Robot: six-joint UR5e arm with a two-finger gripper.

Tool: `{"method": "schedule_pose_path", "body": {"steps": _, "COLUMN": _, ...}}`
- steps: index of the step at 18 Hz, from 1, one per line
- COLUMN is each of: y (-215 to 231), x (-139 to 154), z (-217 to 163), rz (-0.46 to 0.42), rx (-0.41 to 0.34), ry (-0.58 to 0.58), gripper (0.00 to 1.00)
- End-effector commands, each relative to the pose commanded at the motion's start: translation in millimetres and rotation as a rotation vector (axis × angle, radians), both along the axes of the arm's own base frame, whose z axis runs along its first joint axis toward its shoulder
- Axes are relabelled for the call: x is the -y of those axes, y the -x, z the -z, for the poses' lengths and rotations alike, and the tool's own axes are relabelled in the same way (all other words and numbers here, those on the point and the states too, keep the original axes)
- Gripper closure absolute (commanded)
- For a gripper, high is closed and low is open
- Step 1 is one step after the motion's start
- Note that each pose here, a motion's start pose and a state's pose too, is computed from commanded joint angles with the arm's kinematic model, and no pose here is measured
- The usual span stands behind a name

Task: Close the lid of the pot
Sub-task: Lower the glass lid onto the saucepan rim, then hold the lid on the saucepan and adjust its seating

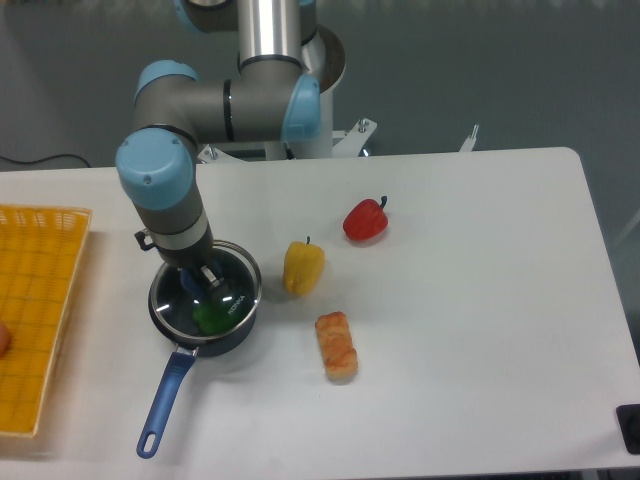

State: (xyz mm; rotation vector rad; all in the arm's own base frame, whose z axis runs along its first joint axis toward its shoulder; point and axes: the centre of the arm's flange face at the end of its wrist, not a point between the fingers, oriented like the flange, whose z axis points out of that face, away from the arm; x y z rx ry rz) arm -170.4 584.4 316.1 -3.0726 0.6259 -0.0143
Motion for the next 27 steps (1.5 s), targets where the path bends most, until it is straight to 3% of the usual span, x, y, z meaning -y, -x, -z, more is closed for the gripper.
{"method": "schedule_pose_path", "body": {"steps": 27, "y": -4, "x": -8, "z": 19, "rz": -0.017, "rx": 0.01, "ry": 0.023, "gripper": 0.45}}
